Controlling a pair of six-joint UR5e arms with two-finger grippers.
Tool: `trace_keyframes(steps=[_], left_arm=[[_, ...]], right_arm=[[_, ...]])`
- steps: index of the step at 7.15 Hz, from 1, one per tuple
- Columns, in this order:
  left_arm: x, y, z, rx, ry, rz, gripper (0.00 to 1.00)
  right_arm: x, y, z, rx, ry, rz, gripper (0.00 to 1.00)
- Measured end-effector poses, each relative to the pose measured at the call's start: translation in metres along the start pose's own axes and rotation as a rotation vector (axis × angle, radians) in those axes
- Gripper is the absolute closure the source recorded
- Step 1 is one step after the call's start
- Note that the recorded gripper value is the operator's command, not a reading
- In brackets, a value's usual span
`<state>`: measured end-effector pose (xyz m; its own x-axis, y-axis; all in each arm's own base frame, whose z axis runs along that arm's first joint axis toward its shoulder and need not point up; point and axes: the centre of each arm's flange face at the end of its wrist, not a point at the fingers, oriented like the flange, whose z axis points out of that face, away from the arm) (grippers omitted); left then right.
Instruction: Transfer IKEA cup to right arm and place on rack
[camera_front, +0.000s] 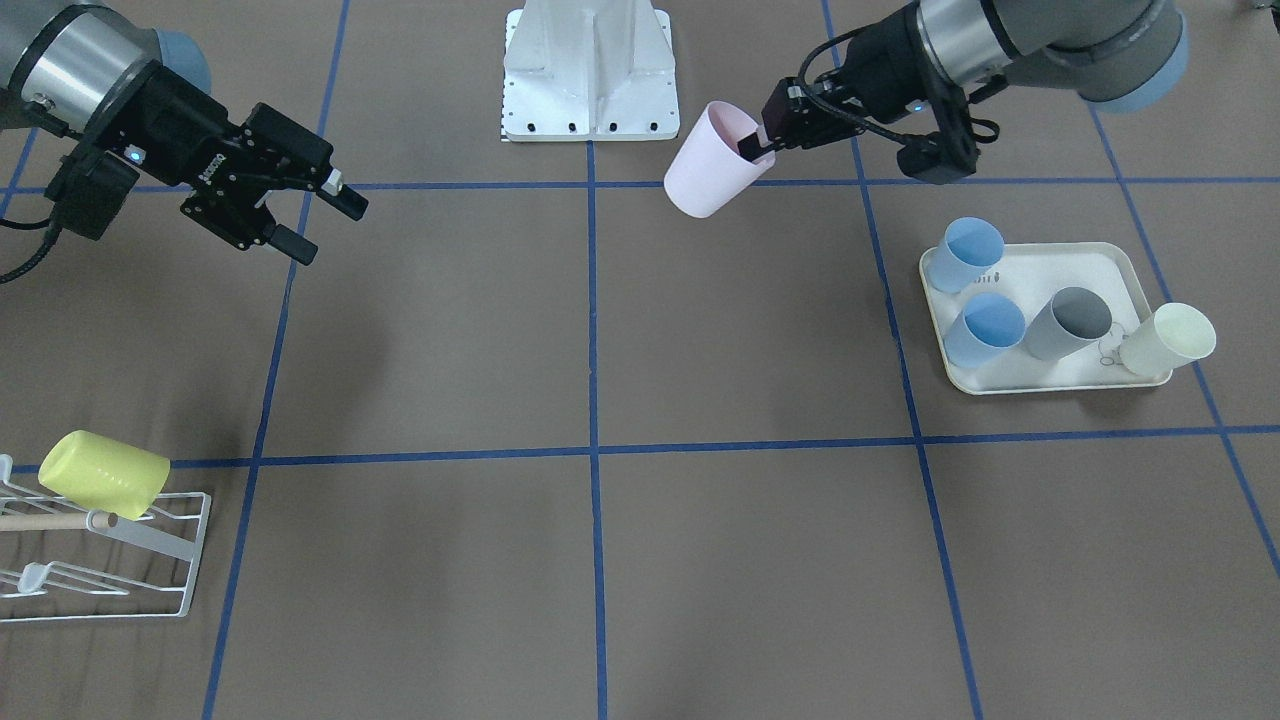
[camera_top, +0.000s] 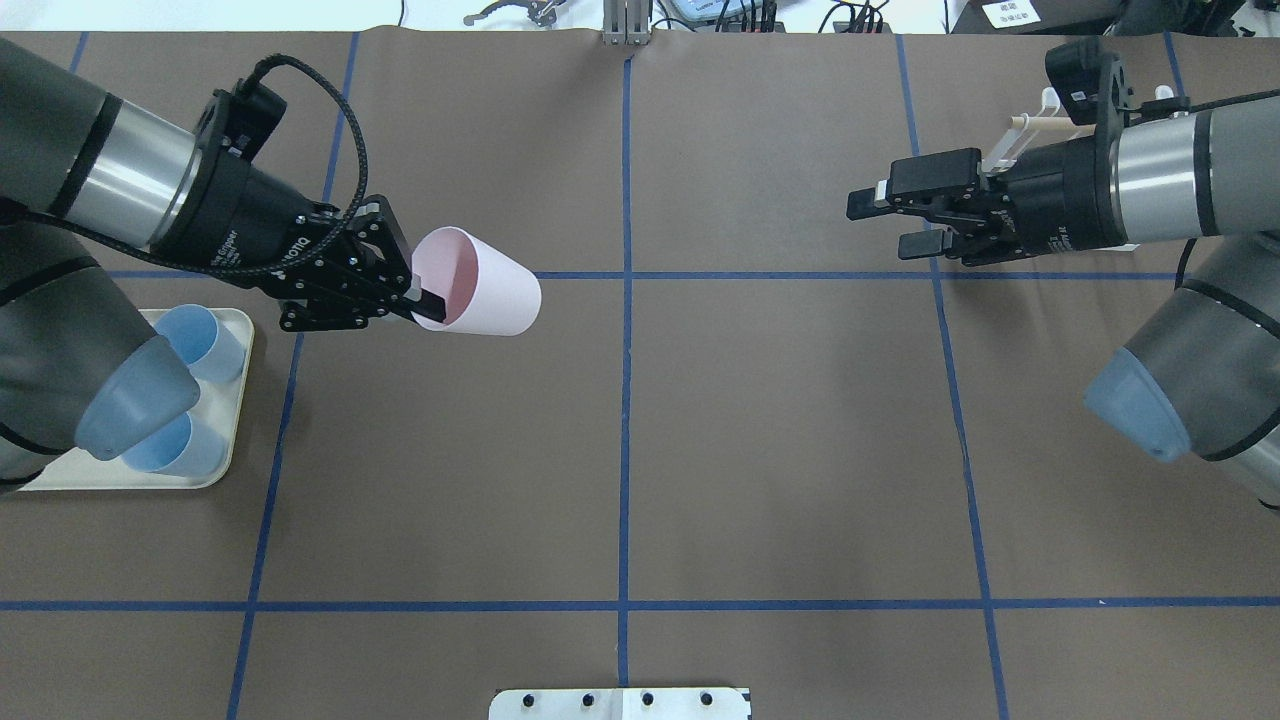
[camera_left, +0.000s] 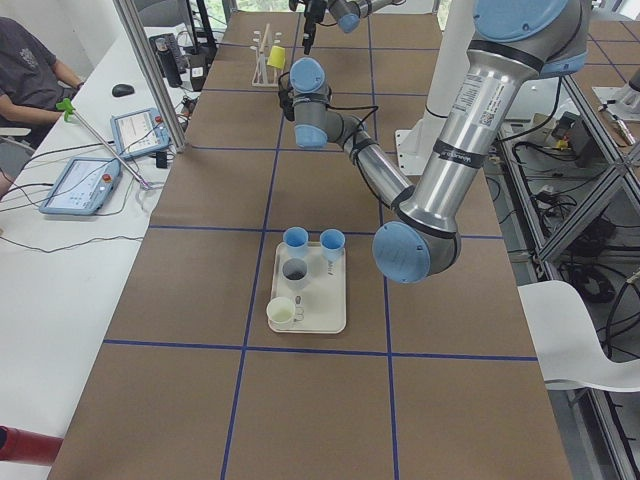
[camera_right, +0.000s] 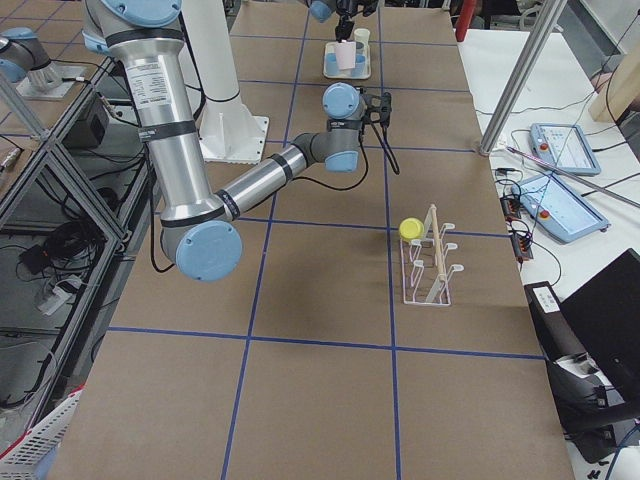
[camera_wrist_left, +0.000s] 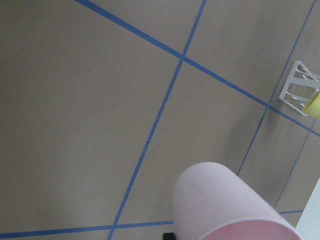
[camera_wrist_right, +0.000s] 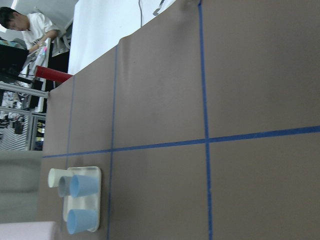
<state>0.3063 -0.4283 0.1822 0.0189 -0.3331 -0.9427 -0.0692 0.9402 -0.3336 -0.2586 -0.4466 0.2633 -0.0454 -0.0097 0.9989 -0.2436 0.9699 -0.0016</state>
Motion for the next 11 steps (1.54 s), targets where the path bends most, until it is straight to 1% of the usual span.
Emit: trace_keyframes(steps=[1,2,3,4,5,6,7,8,9,11], left_arm=[[0.008,0.009,0.007,-0.013,0.071,-0.020,1.00],[0.014,0.019,0.019,-0.008,0.187,-0.053,1.00],[0.016,0.031,0.035,-0.010,0.327,-0.093,1.00],[0.011,0.036,0.046,-0.032,0.455,-0.135,1.00],[0.001,0.033,0.050,-0.065,0.559,-0.172,1.00],[-0.011,0.027,0.054,-0.096,0.647,-0.200,1.00],[-0.020,0.025,0.058,-0.123,0.713,-0.225,1.00],[-0.025,0.028,0.063,-0.150,0.751,-0.247,1.00],[-0.026,0.032,0.065,-0.179,0.773,-0.269,1.00],[-0.018,0.041,0.067,-0.250,0.808,-0.337,1.00]], right_arm=[[-0.010,0.007,-0.001,-0.012,-0.064,0.013,0.02],[-0.016,0.014,-0.003,-0.024,-0.116,0.009,0.02],[-0.022,0.019,-0.004,-0.035,-0.156,0.002,0.02],[-0.029,0.023,-0.004,-0.038,-0.199,0.008,0.02],[-0.037,0.029,-0.004,-0.031,-0.259,0.031,0.02],[-0.043,0.040,0.002,-0.015,-0.345,0.067,0.02],[-0.048,0.055,0.013,-0.010,-0.427,0.101,0.02],[-0.055,0.065,0.024,-0.012,-0.483,0.122,0.02],[-0.063,0.070,0.032,-0.015,-0.516,0.136,0.02],[-0.077,0.078,0.043,-0.030,-0.554,0.148,0.02]])
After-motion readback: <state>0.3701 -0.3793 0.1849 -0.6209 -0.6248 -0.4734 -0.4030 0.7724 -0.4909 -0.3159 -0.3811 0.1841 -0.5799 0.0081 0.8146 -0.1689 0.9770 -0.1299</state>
